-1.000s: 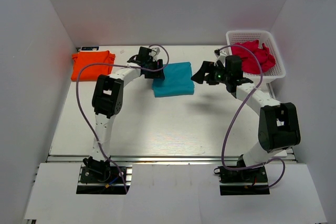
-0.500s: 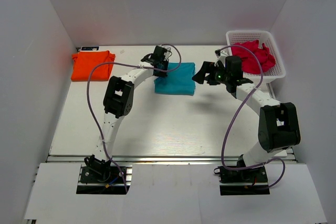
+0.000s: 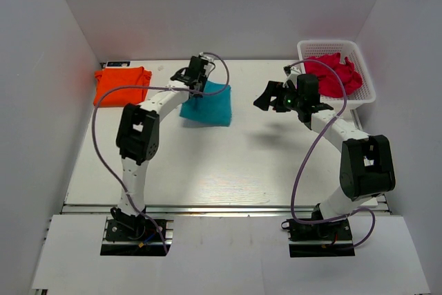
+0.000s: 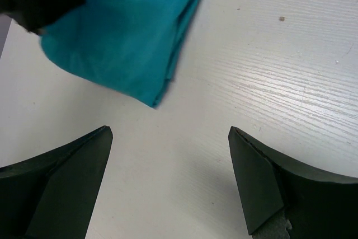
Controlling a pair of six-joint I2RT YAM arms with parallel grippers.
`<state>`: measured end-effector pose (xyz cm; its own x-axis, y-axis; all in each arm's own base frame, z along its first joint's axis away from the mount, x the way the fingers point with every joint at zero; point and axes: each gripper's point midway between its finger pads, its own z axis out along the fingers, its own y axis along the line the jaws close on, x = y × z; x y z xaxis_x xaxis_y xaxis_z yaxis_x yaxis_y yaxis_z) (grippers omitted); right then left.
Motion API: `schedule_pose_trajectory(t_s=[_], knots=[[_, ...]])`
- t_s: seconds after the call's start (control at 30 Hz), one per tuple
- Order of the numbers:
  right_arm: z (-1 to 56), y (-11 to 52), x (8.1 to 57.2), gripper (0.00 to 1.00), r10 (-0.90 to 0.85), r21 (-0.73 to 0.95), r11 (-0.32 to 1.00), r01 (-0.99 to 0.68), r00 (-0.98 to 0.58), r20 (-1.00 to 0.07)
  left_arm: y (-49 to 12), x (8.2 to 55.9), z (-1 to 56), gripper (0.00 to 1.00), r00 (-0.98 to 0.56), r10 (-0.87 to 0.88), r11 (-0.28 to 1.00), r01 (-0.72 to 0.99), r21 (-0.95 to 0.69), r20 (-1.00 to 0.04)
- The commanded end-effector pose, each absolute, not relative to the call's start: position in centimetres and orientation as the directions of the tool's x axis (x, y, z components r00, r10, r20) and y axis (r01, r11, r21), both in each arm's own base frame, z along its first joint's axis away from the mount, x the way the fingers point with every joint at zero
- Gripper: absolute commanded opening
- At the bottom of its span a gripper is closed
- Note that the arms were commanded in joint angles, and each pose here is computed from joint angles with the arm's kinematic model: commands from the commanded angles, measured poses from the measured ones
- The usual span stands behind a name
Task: Fold and stack the t-shirts
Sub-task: Put the neatly folded tshirt into the corner of the board with the left arm
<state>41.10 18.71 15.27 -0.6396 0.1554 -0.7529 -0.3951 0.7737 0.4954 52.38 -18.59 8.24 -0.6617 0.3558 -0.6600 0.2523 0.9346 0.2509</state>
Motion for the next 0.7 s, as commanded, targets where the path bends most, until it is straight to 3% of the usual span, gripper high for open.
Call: schedule_pose_trajectory(t_s=[0.0, 0.4, 0.67], knots=[[16.3, 18.5, 41.5, 0.9, 0.159, 0.481, 0.773, -0.414, -0.607, -0.779, -15.8, 53.8, 20.7, 0.0, -0.45, 0.378, 0.926, 0.161, 0.343, -0.809], [16.5, 18.9, 41.7, 0.9, 0.165, 0.498, 0.765, -0.407, -0.625, -0.763, -8.7, 53.9, 25.8, 0.0, -0.383, 0.475, 0.88, 0.172, 0.444, -0.793], [16.9, 19.2, 42.1, 0.9, 0.181, 0.518, 0.759, -0.395, -0.636, -0.75, -3.5, 55.0, 26.1, 0.0, -0.406, 0.477, 0.874, 0.126, 0.47, -0.779]])
